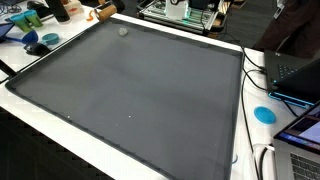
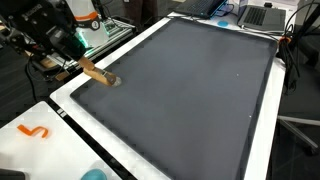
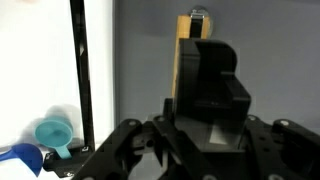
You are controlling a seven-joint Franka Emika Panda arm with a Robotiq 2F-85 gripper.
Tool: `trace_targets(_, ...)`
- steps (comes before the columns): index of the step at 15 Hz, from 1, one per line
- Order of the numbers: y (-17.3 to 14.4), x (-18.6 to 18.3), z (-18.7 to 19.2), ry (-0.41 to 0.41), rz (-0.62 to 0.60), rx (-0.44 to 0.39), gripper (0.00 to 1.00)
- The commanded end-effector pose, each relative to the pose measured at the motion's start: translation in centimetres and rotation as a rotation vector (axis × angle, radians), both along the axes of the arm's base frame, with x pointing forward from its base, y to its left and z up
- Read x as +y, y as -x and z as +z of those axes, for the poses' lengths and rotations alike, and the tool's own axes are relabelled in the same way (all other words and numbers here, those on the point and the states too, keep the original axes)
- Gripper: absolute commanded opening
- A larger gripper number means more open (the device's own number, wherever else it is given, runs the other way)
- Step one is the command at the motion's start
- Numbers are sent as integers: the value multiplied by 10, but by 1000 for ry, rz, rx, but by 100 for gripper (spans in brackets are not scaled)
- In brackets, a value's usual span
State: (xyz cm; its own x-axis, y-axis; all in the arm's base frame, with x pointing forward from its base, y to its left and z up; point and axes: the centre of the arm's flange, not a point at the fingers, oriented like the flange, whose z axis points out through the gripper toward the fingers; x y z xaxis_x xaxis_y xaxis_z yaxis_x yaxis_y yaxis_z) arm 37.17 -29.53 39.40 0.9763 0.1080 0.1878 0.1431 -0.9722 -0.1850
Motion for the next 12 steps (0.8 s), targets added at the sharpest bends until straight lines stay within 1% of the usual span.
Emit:
trace_targets(1,8,-18,-10,-31,16,-34,25)
trace_targets(7,16,-32,-22,-69,35,-50,25)
trace_targets(12,19,-40,-27,-79,43,-60,25)
